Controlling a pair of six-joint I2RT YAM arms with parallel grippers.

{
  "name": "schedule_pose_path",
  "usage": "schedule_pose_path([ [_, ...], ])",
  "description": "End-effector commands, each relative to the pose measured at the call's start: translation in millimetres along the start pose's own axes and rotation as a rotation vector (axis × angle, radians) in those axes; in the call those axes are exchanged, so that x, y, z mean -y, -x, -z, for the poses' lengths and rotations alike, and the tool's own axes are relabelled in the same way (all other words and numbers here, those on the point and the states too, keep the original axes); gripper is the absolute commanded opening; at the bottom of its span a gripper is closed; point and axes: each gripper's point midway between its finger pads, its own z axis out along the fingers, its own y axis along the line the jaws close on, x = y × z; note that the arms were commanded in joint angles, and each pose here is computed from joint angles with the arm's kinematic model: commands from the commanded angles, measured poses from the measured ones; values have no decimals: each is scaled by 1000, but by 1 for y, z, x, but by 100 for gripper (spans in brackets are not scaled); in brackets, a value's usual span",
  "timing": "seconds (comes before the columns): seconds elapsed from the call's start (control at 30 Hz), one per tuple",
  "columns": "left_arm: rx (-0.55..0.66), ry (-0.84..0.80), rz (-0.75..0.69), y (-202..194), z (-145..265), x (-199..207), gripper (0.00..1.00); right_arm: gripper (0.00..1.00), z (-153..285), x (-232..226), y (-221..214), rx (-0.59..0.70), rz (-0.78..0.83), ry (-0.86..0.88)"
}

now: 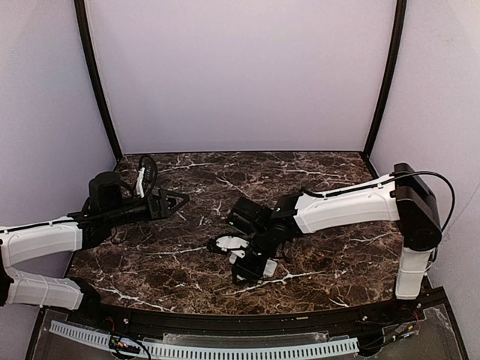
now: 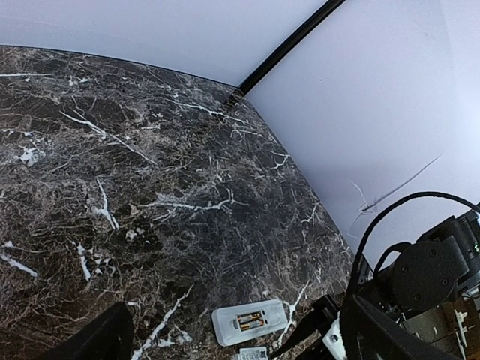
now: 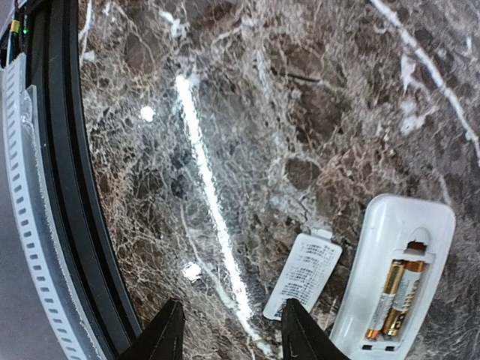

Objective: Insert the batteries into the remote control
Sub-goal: Pick up the battery cover at the center of the board.

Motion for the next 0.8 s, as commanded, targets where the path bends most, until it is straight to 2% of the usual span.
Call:
schedule_pose_path([
  [0.0, -7, 12, -4, -5, 3, -4, 99, 44, -10, 9, -8, -59, -117, -57],
  [0.77, 1, -1, -4, -4, 3, -1, 99, 37, -45, 22, -14, -170, -123, -210],
])
